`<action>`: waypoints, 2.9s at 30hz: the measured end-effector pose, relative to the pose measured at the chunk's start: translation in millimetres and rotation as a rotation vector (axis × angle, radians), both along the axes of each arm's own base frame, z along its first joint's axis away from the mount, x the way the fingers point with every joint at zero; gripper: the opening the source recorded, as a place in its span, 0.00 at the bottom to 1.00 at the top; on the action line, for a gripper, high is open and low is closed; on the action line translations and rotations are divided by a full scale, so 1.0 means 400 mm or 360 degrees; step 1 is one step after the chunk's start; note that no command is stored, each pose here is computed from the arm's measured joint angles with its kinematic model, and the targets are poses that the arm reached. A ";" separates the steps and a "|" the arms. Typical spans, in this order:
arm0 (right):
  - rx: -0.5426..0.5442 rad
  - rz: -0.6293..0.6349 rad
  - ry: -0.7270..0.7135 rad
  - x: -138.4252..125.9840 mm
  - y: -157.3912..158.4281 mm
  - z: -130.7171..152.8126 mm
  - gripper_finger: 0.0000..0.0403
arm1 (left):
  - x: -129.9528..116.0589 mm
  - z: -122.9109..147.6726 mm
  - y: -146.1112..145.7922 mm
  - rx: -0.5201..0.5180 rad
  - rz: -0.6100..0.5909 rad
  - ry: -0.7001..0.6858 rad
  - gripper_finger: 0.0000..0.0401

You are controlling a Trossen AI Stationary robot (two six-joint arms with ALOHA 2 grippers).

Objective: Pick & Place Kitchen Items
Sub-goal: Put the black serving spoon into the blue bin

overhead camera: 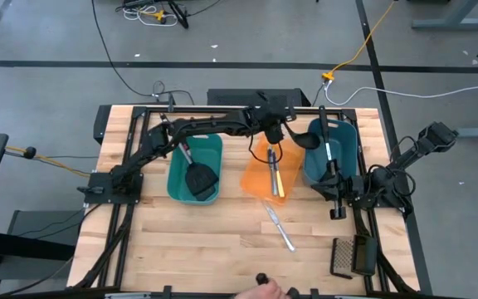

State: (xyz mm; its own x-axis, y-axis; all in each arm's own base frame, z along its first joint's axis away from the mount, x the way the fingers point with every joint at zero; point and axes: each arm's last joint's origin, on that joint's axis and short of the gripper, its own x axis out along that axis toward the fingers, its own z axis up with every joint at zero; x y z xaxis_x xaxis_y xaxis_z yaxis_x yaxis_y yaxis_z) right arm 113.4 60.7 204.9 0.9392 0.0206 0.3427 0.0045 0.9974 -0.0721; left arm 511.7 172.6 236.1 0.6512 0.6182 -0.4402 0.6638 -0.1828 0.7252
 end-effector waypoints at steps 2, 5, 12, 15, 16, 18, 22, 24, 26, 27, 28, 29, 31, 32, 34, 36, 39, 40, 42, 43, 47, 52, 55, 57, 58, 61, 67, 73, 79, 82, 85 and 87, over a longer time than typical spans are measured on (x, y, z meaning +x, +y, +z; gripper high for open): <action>0.0002 -0.0011 0.0005 0.000 0.000 -0.001 0.03 | 0.008 0.006 0.001 0.0055 -0.0093 -0.0023 0.08; 0.0007 -0.0018 0.0005 0.000 -0.001 0.000 0.03 | 0.018 0.003 0.002 0.0165 -0.0177 -0.0017 0.08; 0.0000 -0.0032 0.0015 0.001 -0.001 -0.002 0.03 | 0.032 0.007 -0.023 0.0209 -0.0415 -0.0058 0.08; -0.0005 -0.0034 0.0016 0.001 -0.001 -0.002 0.03 | 0.039 0.009 -0.041 0.0193 -0.0503 -0.0087 0.08; -0.0006 -0.0035 0.0017 0.001 -0.001 -0.002 0.03 | 0.041 0.009 -0.046 0.0189 -0.0523 -0.0088 0.08; -0.0005 -0.0041 0.0019 0.001 -0.001 -0.002 0.03 | 0.043 0.008 -0.056 0.0173 -0.0561 -0.0087 0.08; 0.0010 -0.0086 0.0034 0.001 -0.003 -0.003 0.03 | 0.050 0.004 -0.067 0.0142 -0.0627 -0.0120 0.08; 0.0012 -0.0100 0.0042 0.001 -0.004 -0.004 0.03 | 0.057 -0.008 -0.067 0.0168 -0.0639 -0.0139 0.08; 0.0012 -0.0098 0.0043 0.001 -0.004 -0.004 0.03 | 0.059 -0.024 -0.067 0.0163 -0.0634 -0.0106 0.08; 0.0014 -0.0098 0.0043 0.001 -0.004 -0.004 0.03 | 0.064 -0.035 -0.065 0.0174 -0.0645 -0.0110 0.08; 0.0015 -0.0096 0.0043 0.001 -0.004 -0.004 0.03 | 0.067 -0.045 -0.063 0.0176 -0.0652 -0.0104 0.08; 0.0015 -0.0096 0.0043 0.001 -0.004 -0.004 0.03 | 0.068 -0.058 -0.060 0.0160 -0.0637 -0.0082 0.08; 0.0017 -0.0105 0.0047 0.002 -0.004 -0.005 0.03 | 0.067 -0.068 -0.054 0.0146 -0.0626 -0.0062 0.08; 0.0016 -0.0105 0.0050 0.002 -0.004 -0.005 0.03 | 0.065 -0.070 -0.051 0.0130 -0.0632 -0.0050 0.08; 0.0018 -0.0107 0.0049 0.002 -0.004 -0.005 0.03 | 0.063 -0.071 -0.050 0.0085 -0.0652 -0.0057 0.08; 0.0016 -0.0107 0.0054 0.002 -0.004 -0.006 0.03 | 0.063 -0.071 -0.050 0.0063 -0.0661 -0.0068 0.08; 0.0013 -0.0108 0.0054 0.002 -0.004 -0.006 0.03 | 0.066 -0.069 -0.055 0.0098 -0.0687 -0.0070 0.08; 0.0012 -0.0108 0.0055 0.002 -0.004 -0.006 0.03 | 0.067 -0.069 -0.058 0.0110 -0.0696 -0.0062 0.08; 0.0012 -0.0109 0.0055 0.002 -0.004 -0.006 0.03 | 0.068 -0.071 -0.067 0.0129 -0.0712 -0.0034 0.08; 0.0012 -0.0108 0.0055 0.002 -0.004 -0.006 0.03 | 0.069 -0.073 -0.074 0.0127 -0.0711 -0.0018 0.08; 0.0012 -0.0108 0.0055 0.002 -0.004 -0.006 0.03 | 0.071 -0.077 -0.106 0.0074 -0.0708 0.0024 0.08; 0.0012 -0.0108 0.0055 0.002 -0.004 -0.006 0.03 | 0.081 -0.076 -0.148 0.0090 -0.0771 0.0034 0.08; 0.0012 -0.0108 0.0055 0.002 -0.004 -0.006 0.03 | 0.083 -0.077 -0.162 0.0096 -0.0841 0.0042 0.08; 0.0012 -0.0108 0.0055 0.002 -0.004 -0.006 0.03 | 0.084 -0.077 -0.166 0.0101 -0.0875 0.0044 0.08; 0.0012 -0.0108 0.0055 0.002 -0.004 -0.006 0.03 | 0.084 -0.077 -0.167 0.0095 -0.0891 0.0042 0.08; 0.0011 -0.0107 0.0055 0.002 -0.004 -0.006 0.03 | 0.085 -0.079 -0.169 0.0082 -0.0939 0.0042 0.08; 0.0018 -0.0100 0.0066 0.003 -0.003 -0.008 0.03 | 0.084 -0.081 -0.167 0.0044 -0.0927 0.0031 0.08; 0.0018 -0.0099 0.0066 0.003 -0.003 -0.008 0.03 | 0.083 -0.086 -0.169 0.0040 -0.0931 0.0049 0.14; 0.0016 -0.0098 0.0068 0.003 -0.003 -0.008 0.03 | 0.084 -0.088 -0.169 0.0035 -0.0923 0.0047 0.15; 0.0016 -0.0098 0.0068 0.003 -0.003 -0.008 0.03 | 0.085 -0.087 -0.169 0.0038 -0.0923 0.0034 0.14; 0.0011 -0.0099 0.0075 0.003 -0.003 -0.009 0.03 | 0.090 -0.077 -0.169 0.0066 -0.0932 -0.0035 0.15; 0.0012 -0.0099 0.0074 0.003 -0.003 -0.009 0.03 | 0.091 -0.074 -0.170 0.0050 -0.0948 -0.0061 0.17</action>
State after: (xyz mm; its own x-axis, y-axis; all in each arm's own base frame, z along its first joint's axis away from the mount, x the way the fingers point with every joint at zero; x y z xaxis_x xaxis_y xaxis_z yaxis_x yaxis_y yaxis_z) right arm 114.6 59.5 201.2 0.9536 -0.0404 0.2985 0.0630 0.9958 -0.0664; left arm 548.0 104.7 206.3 0.9049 0.1542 -0.3968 0.4138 -0.5375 0.7348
